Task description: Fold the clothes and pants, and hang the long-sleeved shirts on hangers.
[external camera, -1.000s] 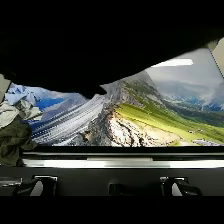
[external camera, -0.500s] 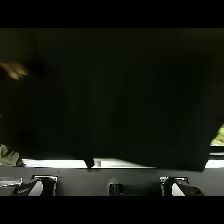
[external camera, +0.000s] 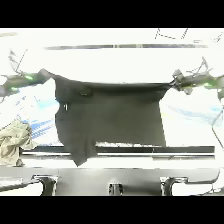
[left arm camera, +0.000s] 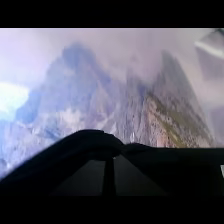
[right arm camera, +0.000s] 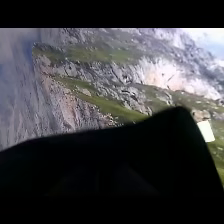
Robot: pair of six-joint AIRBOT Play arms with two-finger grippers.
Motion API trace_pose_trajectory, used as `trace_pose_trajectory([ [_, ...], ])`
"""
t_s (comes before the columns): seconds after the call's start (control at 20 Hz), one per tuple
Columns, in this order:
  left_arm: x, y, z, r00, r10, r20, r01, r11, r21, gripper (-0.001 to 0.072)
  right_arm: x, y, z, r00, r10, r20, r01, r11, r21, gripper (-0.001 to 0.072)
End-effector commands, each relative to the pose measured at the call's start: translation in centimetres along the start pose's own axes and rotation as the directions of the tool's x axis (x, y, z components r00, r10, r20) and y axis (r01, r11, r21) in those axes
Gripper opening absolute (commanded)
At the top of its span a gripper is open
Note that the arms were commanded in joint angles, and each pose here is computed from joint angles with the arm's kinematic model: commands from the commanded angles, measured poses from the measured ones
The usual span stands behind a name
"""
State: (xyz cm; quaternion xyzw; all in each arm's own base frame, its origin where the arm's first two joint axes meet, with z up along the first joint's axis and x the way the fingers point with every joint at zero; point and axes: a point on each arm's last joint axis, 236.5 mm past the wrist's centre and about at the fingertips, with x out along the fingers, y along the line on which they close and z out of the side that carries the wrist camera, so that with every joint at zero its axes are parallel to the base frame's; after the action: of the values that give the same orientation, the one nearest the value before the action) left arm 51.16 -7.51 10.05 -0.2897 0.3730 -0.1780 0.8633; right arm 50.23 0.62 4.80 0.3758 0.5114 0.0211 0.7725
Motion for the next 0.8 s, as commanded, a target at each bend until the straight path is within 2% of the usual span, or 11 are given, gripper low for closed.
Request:
trace_pose_trajectory([
  [0.0,5.6,1.8,-6.9,0.974,-0.028,-0.224,-0.014,0.983,-0.182,0.0054,3.5,-1.9,-2.4,0.99,0.002,-0.141,0.008,0.998,0.07,0.0039],
  [0.05,5.8,1.7,-7.6,0.968,-0.036,-0.249,-0.014,0.98,-0.198,0.02,3.2,-2.2,-3.0,0.986,-0.008,-0.165,0.019,0.998,0.065,0.0087],
  [0.1,5.3,1.6,-7.9,0.963,-0.046,-0.267,-0.012,0.977,-0.212,0.0449,2.2,-2.4,-3.2,0.983,-0.009,-0.185,0.019,0.999,0.051,0.023],
  [0.15,4.3,1.8,-8.0,0.956,-0.054,-0.289,-0.012,0.975,-0.224,0.0592,0.5,-3.3,-3.1,0.98,-0.028,-0.198,0.029,1.0,0.001,0.0398],
  [0.2,2.4,2.8,-8.3,0.942,-0.047,-0.333,-0.033,0.972,-0.231,0.0593,-1.5,-5.0,-2.9,0.975,-0.074,-0.209,0.068,0.997,-0.035,0.0529],
  [0.25,-0.1,4.9,-9.1,0.917,-0.004,-0.398,-0.102,0.964,-0.245,0.0593,-3.9,-7.8,-3.0,0.963,-0.146,-0.226,0.141,0.989,-0.039,0.0574],
  [0.35,-6.1,10.4,-12.9,0.805,0.142,-0.576,-0.309,0.93,-0.202,0.0592,-8.3,-14.3,-4.4,0.908,-0.304,-0.288,0.317,0.948,-0.001,0.0572],
  [0.45,-10.5,14.1,-16.8,0.713,0.212,-0.669,-0.435,0.882,-0.184,0.0577,-10.9,-19.2,-7.0,0.851,-0.397,-0.343,0.438,0.898,0.047,0.057],
  [0.55,-10.7,15.2,-20.7,0.74,0.159,-0.653,-0.431,0.858,-0.28,0.0576,-10.5,-21.1,-9.8,0.848,-0.393,-0.356,0.446,0.892,0.078,0.0565],
  [0.65,-8.5,14.6,-23.7,0.802,0.053,-0.595,-0.346,0.853,-0.39,0.0574,-8.9,-21.3,-12.6,0.857,-0.356,-0.371,0.411,0.908,0.077,0.0564],
  [0.75,-6.1,13.6,-24.3,0.86,-0.027,-0.51,-0.253,0.845,-0.471,0.0481,-7.5,-20.4,-14.8,0.87,-0.282,-0.404,0.347,0.933,0.097,0.0564],
])
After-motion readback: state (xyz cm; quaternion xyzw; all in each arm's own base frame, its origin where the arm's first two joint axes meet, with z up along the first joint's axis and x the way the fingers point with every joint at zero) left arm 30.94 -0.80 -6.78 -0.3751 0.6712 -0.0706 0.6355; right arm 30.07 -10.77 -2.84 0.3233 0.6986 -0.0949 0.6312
